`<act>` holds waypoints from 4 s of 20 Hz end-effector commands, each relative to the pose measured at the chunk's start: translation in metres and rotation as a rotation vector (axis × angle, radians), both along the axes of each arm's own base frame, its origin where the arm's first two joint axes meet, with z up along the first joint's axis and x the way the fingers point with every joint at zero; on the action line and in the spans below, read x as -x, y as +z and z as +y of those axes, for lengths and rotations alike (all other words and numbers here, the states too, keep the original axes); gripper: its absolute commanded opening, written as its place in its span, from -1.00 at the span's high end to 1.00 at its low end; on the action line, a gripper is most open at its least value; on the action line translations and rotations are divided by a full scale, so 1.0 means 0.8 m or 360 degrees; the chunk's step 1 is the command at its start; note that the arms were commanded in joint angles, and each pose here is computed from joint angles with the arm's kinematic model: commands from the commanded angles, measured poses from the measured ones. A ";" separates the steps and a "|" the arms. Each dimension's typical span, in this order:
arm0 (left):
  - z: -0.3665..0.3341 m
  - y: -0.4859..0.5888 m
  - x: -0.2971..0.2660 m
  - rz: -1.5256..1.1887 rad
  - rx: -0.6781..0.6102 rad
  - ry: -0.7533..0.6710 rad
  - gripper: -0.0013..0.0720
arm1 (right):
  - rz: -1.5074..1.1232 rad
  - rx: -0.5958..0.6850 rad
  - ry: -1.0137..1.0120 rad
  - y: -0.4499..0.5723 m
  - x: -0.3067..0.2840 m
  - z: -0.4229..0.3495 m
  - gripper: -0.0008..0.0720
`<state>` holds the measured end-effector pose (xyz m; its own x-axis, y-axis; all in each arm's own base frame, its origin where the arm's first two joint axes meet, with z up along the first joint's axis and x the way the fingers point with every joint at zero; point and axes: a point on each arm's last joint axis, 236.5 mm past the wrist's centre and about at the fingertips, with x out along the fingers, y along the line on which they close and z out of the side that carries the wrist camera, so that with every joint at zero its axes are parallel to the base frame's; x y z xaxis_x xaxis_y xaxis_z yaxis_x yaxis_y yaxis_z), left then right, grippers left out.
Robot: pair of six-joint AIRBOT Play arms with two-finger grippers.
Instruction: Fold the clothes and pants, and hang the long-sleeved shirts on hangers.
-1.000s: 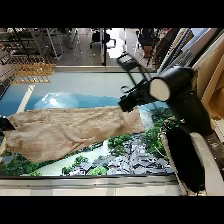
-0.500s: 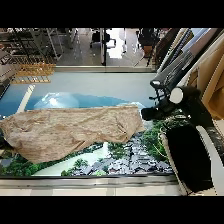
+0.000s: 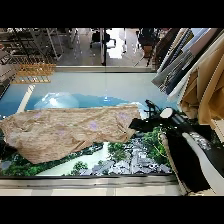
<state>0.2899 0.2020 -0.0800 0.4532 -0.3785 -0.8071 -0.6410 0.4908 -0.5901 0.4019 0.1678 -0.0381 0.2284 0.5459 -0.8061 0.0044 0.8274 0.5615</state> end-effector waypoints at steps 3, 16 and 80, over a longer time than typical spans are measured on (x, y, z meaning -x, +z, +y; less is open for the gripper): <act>0.008 0.013 -0.002 -0.0116 0.0002 0.0003 0.94 | -0.0347 0.0127 -0.0026 -0.023 -0.064 0.026 -0.37; -0.007 0.039 0.000 -0.0091 0.0045 -0.0190 -0.35 | -0.0535 0.0371 0.0286 -0.035 -0.090 0.067 -0.23; 0.159 0.100 -0.027 -0.0450 -0.0278 0.0118 0.68 | 0.0068 0.0941 0.0511 0.148 0.008 -0.094 0.95</act>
<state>0.3278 0.3349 0.0264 0.7780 -0.1607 -0.6074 -0.4763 0.4796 -0.7370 0.4431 0.1042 0.1242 0.3247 0.0955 -0.9410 -0.2738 0.9618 0.0031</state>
